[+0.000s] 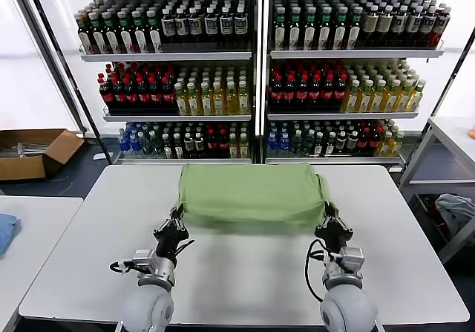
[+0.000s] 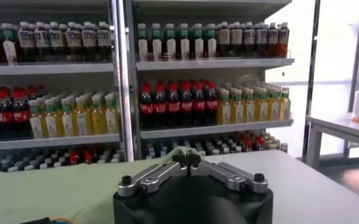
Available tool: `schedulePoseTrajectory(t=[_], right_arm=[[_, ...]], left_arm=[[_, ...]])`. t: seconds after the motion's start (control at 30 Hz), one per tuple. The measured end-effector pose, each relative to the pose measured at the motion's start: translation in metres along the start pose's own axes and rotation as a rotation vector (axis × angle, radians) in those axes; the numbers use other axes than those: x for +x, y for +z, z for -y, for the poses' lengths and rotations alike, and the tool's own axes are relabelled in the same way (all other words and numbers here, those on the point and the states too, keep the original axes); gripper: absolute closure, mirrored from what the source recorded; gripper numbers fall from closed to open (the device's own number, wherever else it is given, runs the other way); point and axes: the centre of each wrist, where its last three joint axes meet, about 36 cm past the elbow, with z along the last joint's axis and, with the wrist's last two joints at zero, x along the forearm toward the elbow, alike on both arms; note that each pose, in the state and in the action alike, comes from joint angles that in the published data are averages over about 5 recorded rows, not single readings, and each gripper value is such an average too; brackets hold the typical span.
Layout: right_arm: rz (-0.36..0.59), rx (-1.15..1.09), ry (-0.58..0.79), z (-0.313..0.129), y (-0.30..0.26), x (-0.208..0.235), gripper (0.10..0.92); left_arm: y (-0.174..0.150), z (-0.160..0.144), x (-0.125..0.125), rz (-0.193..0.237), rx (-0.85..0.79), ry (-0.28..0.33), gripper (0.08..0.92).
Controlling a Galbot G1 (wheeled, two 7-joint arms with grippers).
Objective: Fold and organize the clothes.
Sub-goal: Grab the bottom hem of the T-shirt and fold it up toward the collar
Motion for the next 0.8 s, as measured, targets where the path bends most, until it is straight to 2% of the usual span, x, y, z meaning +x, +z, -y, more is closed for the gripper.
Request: schedulePoseTrajectory(t=[0.23,0.5,0.6,0.8], right_arm=[[-0.005,0.030,-0.003,-0.001,0.001,-0.036,0.917],[-0.053,0.060,-0.011,0.000,0.012,-0.063,0.901],[-0.074,0.056,-0.014,-0.001,0.016,-0.072,0.839],[-0.099,0.001,0.001,-0.005,0.015,-0.087,0.667]], left_arm=[[0.007,-0.003,-0.030,-0.022,-0.004,-0.007,0.916],[0.017,-0.005,-0.058,-0.066,-0.015,-0.003,0.908],[0.022,-0.002,-0.065,-0.078,-0.022,0.007,0.868],[0.025,0.001,-0.078,-0.085,-0.030,0.003,0.696]])
